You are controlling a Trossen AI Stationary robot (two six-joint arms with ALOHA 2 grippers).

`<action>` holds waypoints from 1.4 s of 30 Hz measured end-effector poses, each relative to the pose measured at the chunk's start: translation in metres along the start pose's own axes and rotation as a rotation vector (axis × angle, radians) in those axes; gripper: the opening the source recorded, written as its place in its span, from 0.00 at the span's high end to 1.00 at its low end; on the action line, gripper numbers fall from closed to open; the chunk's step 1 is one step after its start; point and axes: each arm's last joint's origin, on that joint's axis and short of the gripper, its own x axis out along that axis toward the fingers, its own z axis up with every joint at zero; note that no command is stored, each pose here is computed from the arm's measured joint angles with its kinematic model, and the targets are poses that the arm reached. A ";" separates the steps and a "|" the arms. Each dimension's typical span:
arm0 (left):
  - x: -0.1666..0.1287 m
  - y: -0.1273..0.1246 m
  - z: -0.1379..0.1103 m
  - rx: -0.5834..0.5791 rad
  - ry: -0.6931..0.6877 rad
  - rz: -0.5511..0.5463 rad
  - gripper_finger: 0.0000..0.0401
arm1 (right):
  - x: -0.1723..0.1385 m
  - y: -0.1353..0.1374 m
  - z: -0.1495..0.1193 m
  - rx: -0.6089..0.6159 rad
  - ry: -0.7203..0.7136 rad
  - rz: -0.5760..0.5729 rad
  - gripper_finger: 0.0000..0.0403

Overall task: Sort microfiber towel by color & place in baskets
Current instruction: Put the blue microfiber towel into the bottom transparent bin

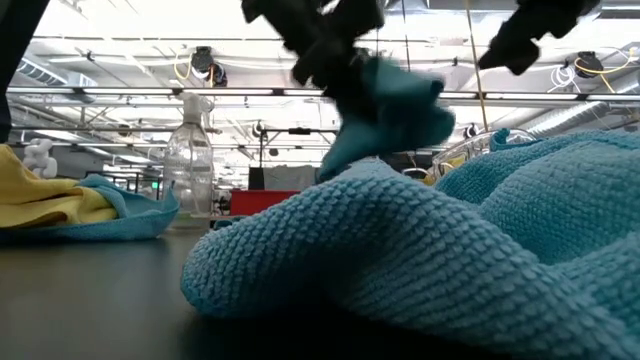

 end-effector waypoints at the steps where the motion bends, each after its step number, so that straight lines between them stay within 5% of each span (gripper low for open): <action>1: -0.004 0.004 0.006 0.000 -0.037 0.005 0.96 | -0.006 0.000 -0.002 0.016 -0.006 -0.001 0.52; 12: -0.010 0.026 0.043 -0.019 -0.444 0.077 0.96 | -0.053 -0.010 -0.030 0.166 0.031 -0.052 0.52; 22: 0.036 0.027 0.048 -0.066 -0.681 0.104 0.96 | -0.063 -0.014 -0.035 0.198 0.026 -0.051 0.52; 31: 0.081 0.022 0.034 -0.163 -0.678 -0.006 0.96 | -0.064 -0.017 -0.045 0.203 0.121 -0.084 0.52; 42: 0.112 0.013 0.023 -0.193 -0.569 -0.097 0.94 | -0.064 -0.014 -0.035 0.133 0.019 -0.046 0.43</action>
